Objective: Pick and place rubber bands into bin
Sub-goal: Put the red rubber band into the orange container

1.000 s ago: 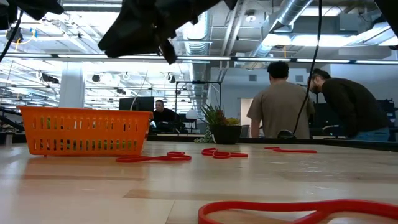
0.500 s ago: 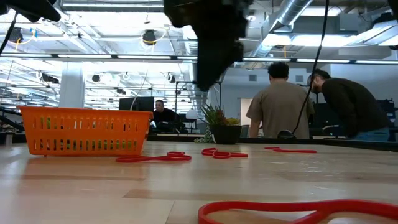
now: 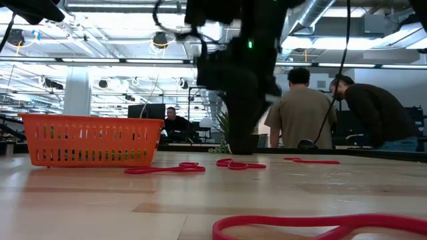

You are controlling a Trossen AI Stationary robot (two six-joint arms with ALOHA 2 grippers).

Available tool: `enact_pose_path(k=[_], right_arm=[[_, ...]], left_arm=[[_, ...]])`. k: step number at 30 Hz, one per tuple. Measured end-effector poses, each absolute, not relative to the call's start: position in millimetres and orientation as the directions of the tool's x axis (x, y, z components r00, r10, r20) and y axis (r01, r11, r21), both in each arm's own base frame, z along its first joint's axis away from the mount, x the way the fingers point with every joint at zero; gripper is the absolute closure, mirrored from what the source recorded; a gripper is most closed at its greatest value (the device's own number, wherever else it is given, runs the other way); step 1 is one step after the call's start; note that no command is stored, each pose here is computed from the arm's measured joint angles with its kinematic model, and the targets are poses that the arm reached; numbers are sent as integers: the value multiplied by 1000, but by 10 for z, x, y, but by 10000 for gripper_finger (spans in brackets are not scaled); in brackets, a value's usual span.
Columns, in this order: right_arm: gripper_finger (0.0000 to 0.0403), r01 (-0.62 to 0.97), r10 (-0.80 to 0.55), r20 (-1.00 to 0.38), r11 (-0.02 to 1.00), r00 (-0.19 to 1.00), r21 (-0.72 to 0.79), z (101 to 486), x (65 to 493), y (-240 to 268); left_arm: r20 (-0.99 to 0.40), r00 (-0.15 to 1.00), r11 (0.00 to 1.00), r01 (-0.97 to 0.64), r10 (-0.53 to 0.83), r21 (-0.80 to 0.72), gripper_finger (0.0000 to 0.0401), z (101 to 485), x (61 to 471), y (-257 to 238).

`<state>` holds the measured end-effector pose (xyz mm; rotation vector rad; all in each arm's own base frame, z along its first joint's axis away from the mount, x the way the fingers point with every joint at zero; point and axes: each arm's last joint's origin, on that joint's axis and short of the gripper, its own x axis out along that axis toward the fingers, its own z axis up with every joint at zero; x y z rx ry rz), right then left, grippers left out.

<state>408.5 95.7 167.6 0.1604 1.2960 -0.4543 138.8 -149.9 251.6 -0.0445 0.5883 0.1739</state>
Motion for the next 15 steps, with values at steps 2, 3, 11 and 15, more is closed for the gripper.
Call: enact_pose_path(k=[2, 3, 11, 15], right_arm=[[329, 427, -195, -962, 899, 190, -98, 1595, 4092, 872], [329, 433, -173, -964, 899, 200, -71, 1572, 4106, 842], [329, 432, -88, -974, 902, 208, 11, 1482, 4133, 812], [329, 426, -77, -969, 904, 235, 31, 1491, 4149, 871]], left_arm=[[-558, 816, 985, -174, 148, 7, 315, 2515, 1387, -1500], [-561, 815, 985, -171, 144, 5, 315, 2514, 1386, -1501], [-566, 812, 986, -167, 139, 4, 315, 2512, 1385, -1502], [-567, 812, 986, -166, 139, 4, 315, 2511, 1385, -1502]])
